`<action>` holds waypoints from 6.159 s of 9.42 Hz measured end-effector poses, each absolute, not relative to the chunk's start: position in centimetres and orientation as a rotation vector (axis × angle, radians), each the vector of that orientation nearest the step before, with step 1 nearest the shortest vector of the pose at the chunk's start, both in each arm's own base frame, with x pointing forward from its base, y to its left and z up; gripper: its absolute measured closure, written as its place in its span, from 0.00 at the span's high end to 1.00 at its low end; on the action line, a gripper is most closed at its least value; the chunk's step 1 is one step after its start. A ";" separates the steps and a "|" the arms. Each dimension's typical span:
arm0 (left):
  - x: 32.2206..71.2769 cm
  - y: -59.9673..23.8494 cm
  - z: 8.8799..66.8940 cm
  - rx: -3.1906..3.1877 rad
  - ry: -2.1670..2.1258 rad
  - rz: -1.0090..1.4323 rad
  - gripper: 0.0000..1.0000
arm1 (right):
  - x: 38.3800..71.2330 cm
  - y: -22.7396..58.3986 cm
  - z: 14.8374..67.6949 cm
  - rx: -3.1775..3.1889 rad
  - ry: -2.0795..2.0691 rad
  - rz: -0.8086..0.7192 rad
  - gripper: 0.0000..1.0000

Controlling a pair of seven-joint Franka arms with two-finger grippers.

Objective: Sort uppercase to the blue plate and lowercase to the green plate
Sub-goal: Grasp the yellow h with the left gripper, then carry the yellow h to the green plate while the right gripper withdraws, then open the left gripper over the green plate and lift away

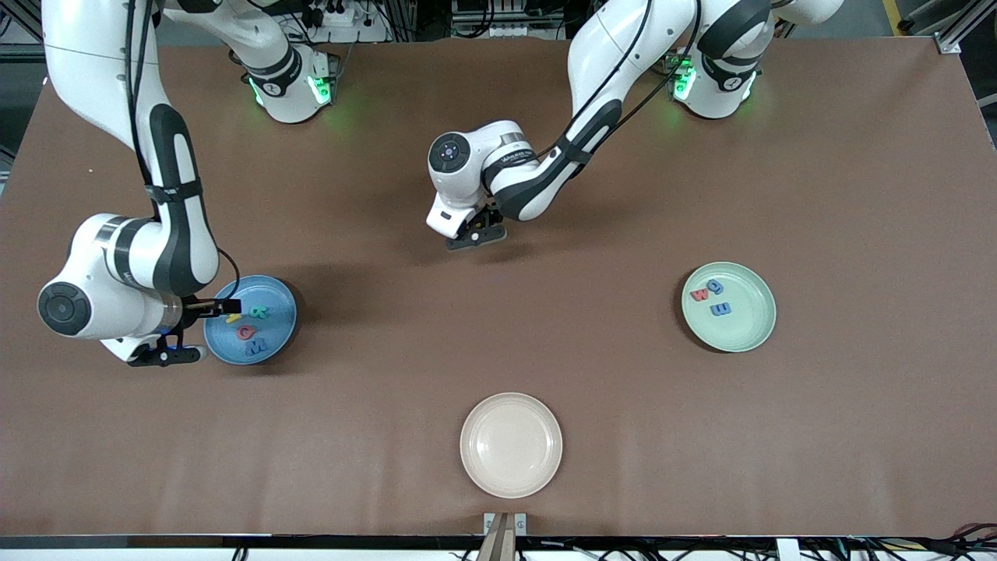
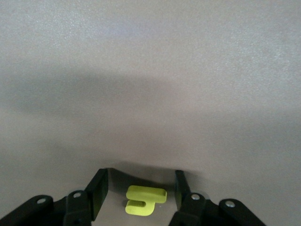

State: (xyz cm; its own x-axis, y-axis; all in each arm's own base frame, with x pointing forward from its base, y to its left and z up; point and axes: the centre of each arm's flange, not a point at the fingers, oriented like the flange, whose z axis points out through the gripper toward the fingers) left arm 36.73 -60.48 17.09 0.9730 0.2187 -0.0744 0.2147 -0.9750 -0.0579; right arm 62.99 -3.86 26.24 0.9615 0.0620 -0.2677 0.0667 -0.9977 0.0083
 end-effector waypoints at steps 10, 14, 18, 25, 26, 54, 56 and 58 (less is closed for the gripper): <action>35.5 -61.3 17.3 -3.083 -0.312 0.152 0.60 | 63.0 -3.9 26.2 3.094 0.101 -0.422 1.00; 35.9 -61.0 17.3 -3.081 -0.323 0.152 0.55 | 63.0 -3.8 26.2 3.094 0.102 -0.423 1.00; 35.9 -61.1 17.3 -3.083 -0.323 0.151 0.44 | 63.0 -3.8 26.2 3.094 0.103 -0.423 1.00; 37.3 -60.6 18.0 -3.090 -0.351 0.142 0.37 | 63.2 -3.3 26.6 3.096 0.116 -0.405 1.00; 38.9 -60.0 18.7 -3.099 -0.359 0.131 0.37 | 63.6 -2.7 27.3 3.098 0.133 -0.364 1.00; 57.4 -5.3 23.6 -2.938 0.590 0.107 1.00 | 55.8 -0.6 65.3 3.126 -0.030 0.229 1.00; 58.3 -1.7 29.4 -2.990 0.451 0.007 1.00 | 55.2 -0.4 65.9 3.130 -0.050 0.181 1.00; 59.4 -0.2 37.7 -3.035 0.308 -0.019 1.00 | 54.4 -0.7 66.1 3.133 -0.065 0.085 1.00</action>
State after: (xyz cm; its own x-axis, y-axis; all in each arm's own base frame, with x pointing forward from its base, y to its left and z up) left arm 59.39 -0.22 37.73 0.9796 -0.2010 0.0032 -0.1999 -0.9755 -0.0920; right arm 54.42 -0.75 66.13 0.9977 -0.0410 0.0544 -0.0413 -0.9991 0.0058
